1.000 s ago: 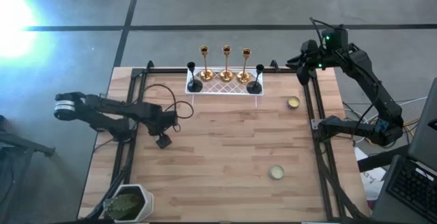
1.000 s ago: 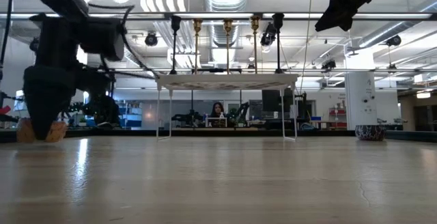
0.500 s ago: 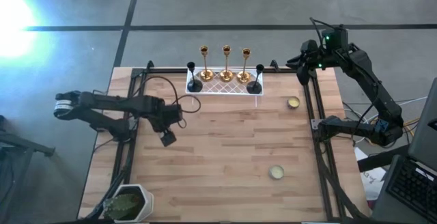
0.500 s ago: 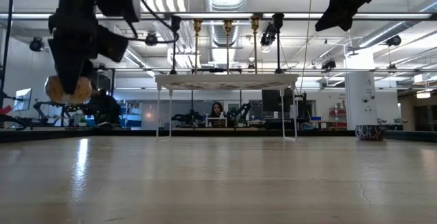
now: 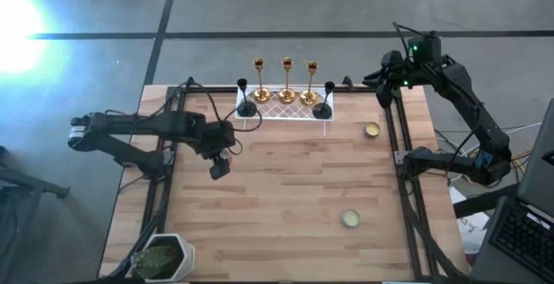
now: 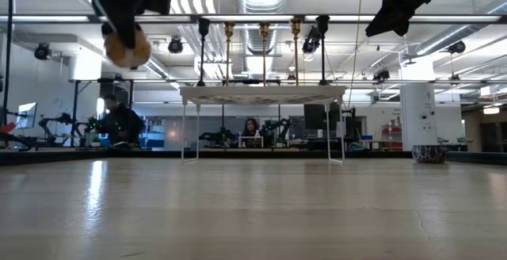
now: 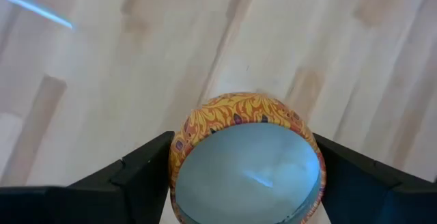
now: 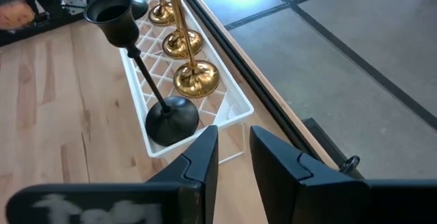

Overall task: Pick & Place candle stick holders
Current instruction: Put the white scented candle on the shelf

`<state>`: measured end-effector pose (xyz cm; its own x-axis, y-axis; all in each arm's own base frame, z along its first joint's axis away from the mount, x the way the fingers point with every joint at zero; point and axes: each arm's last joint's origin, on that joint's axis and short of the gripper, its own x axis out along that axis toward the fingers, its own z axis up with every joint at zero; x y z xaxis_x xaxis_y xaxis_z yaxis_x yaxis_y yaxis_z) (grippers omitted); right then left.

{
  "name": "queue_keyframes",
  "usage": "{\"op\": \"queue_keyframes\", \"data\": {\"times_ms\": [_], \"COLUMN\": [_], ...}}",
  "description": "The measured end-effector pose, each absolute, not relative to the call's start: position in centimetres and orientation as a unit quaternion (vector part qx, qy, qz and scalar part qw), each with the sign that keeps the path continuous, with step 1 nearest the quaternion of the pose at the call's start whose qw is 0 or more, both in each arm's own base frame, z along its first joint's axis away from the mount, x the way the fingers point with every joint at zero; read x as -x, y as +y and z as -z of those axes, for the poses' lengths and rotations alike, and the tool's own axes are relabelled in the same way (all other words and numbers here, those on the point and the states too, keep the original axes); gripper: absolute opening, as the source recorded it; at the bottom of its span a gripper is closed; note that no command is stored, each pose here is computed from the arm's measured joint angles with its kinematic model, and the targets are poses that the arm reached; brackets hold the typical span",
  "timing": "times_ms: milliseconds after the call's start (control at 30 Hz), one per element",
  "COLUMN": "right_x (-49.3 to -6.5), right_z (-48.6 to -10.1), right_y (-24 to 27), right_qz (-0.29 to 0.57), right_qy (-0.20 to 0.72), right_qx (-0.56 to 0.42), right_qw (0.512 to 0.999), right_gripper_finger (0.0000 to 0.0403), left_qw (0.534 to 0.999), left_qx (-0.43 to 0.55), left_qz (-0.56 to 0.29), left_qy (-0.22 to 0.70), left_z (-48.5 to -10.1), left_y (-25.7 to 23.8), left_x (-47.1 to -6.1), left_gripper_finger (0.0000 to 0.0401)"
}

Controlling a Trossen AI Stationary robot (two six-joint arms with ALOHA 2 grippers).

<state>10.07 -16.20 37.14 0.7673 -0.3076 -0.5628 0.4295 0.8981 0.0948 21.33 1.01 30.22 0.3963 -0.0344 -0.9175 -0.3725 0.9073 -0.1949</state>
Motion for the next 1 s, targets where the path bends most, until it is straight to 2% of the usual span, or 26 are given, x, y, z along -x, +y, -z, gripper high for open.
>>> {"op": "queue_keyframes", "data": {"times_ms": [267,600,800,1000], "right_x": [-10.1,-10.1,-10.1,-10.1], "right_z": [-37.1,-37.1,-37.1,-37.1], "right_y": [-16.2,-16.2,-16.2,-16.2], "right_qz": [0.198,0.197,0.197,0.197], "right_qy": [0.278,0.278,0.278,0.278], "right_qx": [-0.11,-0.11,-0.11,-0.11], "right_qw": [0.934,0.934,0.934,0.934], "right_gripper_finger": [0.0089,0.0072,0.0069,0.008], "left_qw": [0.835,0.809,0.804,0.807], "left_qx": [0.166,0.135,0.126,0.08], "left_qz": [-0.084,-0.118,-0.115,-0.094], "left_qy": [0.518,0.56,0.569,0.577], "left_z": [-32.5,-31.7,-31.2,-31.4], "left_y": [0.8,1.0,1.0,1.2], "left_x": [-21.4,-20.7,-21.7,-24.5], "left_gripper_finger": [0.0301,0.0301,0.0301,0.0301]}}
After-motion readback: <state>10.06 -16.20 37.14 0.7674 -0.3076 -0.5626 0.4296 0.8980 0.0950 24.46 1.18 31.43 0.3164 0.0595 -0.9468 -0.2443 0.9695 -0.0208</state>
